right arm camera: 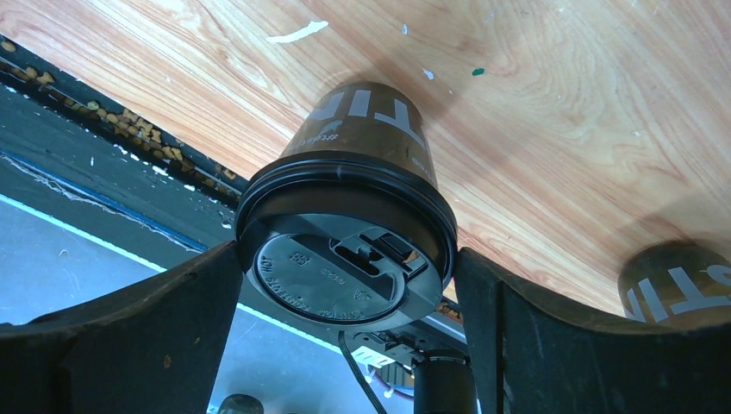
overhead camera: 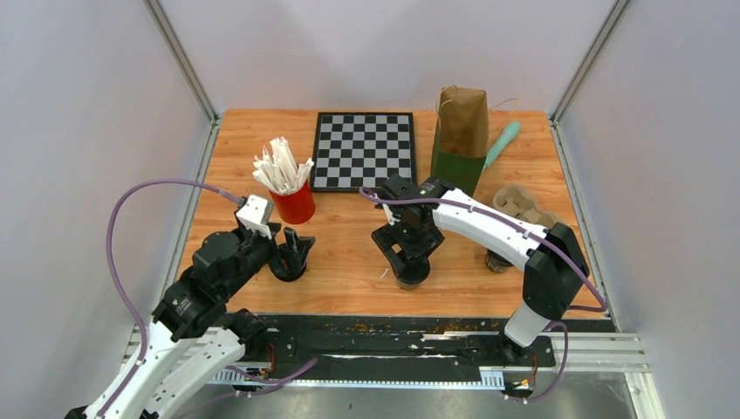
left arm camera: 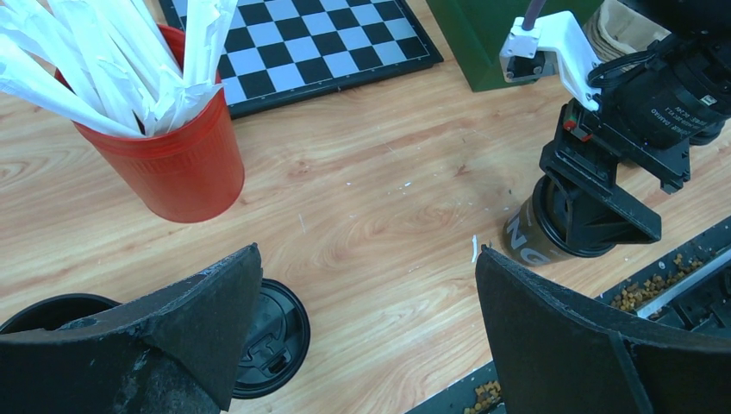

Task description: Pack the takeout coffee

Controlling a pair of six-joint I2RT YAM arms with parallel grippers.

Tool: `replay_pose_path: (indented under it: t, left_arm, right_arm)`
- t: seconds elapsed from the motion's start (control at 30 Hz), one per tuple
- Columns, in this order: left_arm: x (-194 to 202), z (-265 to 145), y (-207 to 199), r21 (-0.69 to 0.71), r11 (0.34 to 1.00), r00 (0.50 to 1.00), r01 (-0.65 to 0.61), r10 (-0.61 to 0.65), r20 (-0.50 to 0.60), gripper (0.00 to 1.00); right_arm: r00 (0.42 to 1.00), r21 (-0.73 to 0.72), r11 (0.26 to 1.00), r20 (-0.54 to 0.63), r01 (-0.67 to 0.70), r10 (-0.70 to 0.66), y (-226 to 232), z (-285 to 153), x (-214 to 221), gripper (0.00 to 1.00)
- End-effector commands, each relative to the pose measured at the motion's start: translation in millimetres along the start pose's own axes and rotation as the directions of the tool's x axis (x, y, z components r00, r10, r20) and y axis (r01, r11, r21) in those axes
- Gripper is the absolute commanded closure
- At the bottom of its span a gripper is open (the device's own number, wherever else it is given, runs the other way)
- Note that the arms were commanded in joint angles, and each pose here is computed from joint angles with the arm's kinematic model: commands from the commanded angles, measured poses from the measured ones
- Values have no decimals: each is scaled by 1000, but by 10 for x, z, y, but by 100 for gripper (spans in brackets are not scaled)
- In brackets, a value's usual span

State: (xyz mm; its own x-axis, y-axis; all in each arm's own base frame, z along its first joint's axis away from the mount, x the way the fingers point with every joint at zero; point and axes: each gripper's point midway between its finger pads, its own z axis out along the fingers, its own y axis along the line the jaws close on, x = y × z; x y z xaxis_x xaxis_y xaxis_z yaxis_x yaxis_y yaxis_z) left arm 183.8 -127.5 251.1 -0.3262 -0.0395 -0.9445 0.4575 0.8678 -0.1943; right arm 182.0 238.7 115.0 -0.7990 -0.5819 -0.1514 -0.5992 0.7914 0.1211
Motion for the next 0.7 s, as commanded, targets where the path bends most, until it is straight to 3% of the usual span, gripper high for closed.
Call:
replay_pose_path:
  t: [0.0,0.67]
  left_arm:
    - [-63,16,15,-8,1000,1000,-14,15,27,0]
    - [-59,22,14,-7,1000,1000,-16,17,24,0]
  right_arm:
    - [1000,18,1000,23,3,-4,-44,-23,-39,8]
    - [999,42,999,50,0,-2,-86,-95,-102,3]
